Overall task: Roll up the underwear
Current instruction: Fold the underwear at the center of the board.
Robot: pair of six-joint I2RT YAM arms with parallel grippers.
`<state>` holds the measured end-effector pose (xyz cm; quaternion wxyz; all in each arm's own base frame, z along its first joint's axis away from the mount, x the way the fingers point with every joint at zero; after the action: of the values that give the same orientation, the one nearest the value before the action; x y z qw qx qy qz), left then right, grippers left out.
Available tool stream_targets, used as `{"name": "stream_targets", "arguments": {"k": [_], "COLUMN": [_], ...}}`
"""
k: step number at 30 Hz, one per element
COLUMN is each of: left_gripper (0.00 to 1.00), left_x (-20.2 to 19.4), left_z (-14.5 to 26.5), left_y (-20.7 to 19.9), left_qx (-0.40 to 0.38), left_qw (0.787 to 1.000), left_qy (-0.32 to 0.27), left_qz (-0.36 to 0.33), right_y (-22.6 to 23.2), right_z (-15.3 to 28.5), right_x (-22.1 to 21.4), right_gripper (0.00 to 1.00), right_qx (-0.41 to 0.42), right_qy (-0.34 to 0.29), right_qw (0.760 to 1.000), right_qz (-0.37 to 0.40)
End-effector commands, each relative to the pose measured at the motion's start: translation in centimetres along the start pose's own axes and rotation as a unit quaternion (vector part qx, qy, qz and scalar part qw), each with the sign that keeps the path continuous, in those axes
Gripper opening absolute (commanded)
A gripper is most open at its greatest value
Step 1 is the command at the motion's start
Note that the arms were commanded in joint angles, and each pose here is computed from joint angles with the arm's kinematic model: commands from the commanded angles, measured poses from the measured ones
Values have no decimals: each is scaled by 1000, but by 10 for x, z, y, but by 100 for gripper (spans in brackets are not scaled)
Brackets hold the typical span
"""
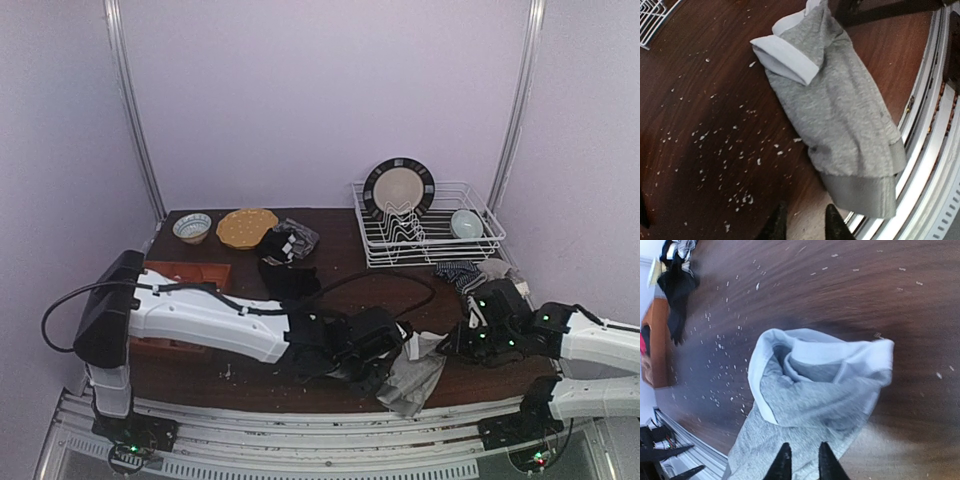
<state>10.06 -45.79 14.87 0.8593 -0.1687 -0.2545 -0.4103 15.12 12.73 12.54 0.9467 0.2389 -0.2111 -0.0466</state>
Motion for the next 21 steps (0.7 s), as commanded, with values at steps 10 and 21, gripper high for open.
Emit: {"name": "stream_targets", "arguments": {"k": [10,21], "left_gripper": [0,0], "left_x": [-8,-27], "left_z": [-35,-60], "left_y": [-48,-73], "left_qx": [-141,-132], "left_qw": [989,986], "left_qy": [12,36], "left_qz": [-44,-100], "right_y": [6,-14], "right_z": [-43,-49], "right_x": [38,71], "right_gripper": [11,20], "right_qx": [-58,-72], "right_qy": [-2,-59], "right_qw": [998,992], "right_qz": [-4,-80]}}
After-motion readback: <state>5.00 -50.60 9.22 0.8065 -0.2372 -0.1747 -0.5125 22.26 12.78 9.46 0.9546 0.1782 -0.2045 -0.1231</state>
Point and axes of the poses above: each gripper's point midway between its finger pads, its own z axis back along the fingers, its own y axis along the line the jaws close on, x = y × z, the point moved 7 cm from there along z, back along the fingers, and after that the axes turned 7 degrees about z, right-handed, at the moved point
